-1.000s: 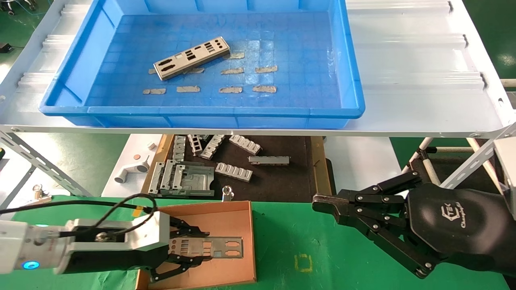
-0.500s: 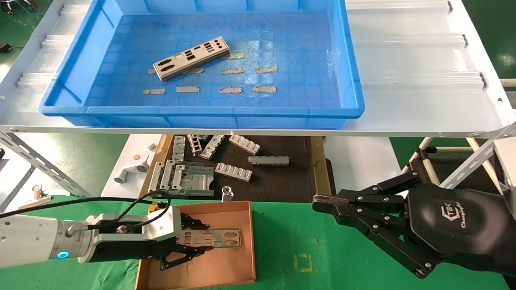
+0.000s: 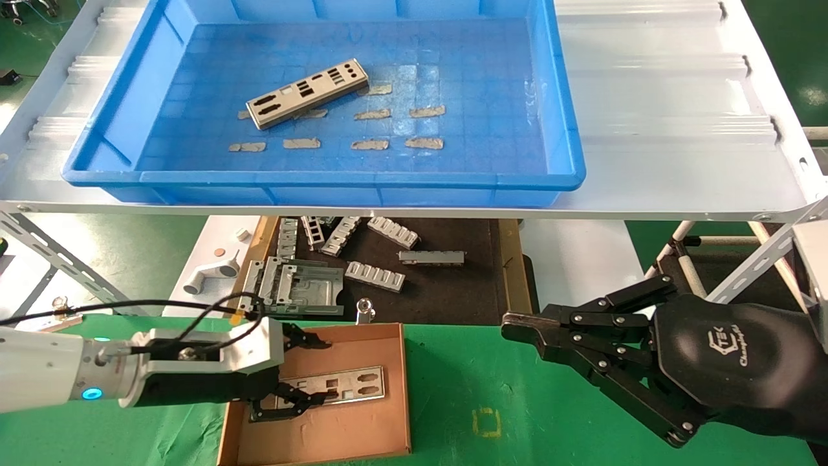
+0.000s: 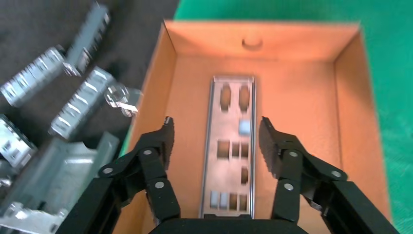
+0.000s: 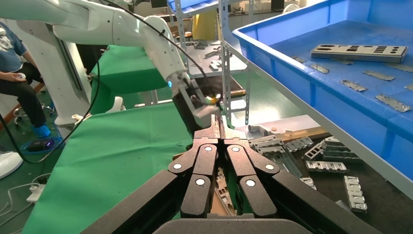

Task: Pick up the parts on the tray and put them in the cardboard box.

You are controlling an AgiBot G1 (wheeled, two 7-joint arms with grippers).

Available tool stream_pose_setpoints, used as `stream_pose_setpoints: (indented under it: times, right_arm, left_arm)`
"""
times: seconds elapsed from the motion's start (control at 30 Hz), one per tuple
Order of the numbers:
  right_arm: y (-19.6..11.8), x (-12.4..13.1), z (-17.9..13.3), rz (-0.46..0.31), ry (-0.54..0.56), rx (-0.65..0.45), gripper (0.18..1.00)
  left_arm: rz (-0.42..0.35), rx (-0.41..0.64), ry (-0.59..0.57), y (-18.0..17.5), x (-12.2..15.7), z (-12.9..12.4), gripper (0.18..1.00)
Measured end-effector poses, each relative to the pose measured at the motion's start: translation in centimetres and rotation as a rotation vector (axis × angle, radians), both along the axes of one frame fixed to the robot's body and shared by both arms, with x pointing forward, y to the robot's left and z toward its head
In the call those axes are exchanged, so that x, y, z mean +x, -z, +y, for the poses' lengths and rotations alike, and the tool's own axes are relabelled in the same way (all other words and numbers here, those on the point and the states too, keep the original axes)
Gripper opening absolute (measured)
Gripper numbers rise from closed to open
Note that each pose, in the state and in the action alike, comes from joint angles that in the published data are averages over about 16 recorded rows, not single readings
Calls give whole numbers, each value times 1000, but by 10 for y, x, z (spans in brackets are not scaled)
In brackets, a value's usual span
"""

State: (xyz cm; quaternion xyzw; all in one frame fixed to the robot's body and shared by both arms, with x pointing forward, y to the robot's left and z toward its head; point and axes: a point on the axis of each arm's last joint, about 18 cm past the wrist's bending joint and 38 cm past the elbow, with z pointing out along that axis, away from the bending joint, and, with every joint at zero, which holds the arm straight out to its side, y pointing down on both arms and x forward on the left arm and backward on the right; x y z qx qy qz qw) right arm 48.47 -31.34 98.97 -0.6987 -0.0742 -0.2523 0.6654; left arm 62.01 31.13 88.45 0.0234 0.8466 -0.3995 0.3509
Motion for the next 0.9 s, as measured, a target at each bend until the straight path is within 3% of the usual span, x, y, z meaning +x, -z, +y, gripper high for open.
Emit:
stream_pose_setpoints:
  times: [0.57, 0.9]
  right_arm:
    - [0, 0, 0, 0, 0, 0, 213]
    - [0, 0, 0, 0, 0, 0, 312]
  left_arm:
    - [45, -175, 99, -33, -33, -8, 892]
    - [49, -264, 158, -49, -51, -13, 979]
